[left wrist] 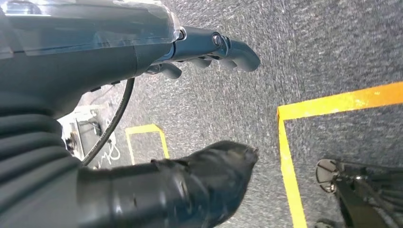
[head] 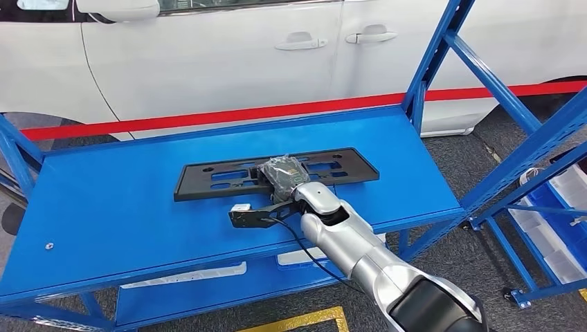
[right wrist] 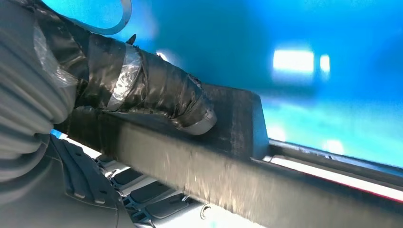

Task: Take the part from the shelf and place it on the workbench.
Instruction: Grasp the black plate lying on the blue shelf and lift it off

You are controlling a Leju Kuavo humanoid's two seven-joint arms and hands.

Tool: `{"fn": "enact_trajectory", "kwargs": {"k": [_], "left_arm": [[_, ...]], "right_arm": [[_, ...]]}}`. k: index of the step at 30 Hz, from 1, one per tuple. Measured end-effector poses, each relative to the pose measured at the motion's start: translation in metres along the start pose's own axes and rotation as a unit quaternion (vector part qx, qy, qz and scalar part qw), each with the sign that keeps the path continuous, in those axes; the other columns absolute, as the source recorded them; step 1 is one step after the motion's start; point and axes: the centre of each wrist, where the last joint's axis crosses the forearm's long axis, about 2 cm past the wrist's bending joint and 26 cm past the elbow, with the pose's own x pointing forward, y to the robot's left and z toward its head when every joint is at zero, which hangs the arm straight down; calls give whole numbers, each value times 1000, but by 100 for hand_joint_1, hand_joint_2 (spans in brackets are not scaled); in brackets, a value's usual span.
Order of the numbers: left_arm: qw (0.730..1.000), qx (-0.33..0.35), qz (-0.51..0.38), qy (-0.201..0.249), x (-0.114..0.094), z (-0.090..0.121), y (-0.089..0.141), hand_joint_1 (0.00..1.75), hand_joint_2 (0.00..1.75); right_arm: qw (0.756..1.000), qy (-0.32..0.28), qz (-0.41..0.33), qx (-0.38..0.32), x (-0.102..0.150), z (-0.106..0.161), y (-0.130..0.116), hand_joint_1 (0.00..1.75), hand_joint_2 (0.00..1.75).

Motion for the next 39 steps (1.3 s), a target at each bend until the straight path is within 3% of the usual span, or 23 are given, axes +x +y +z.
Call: {"fn": "enact_trajectory", "kwargs": {"k": [7, 13, 20, 39], "left_arm": [[1000, 4, 12, 24, -3, 0, 0, 0, 175], [999, 6, 7, 36, -3, 0, 1, 0, 175], [999, 6, 1, 38, -2, 0, 1, 0, 175], [999, 3, -17, 37, -3, 0, 4, 0, 175]], "right_arm": [[993, -54, -24, -101, -3, 10, -61, 175, 175], [976, -121, -26, -179, 11, 27, -98, 175, 175], [966, -149, -10, -209, 16, 42, -104, 175, 175], [955, -214, -11, -206, 19, 58, -102, 175, 175]]}}
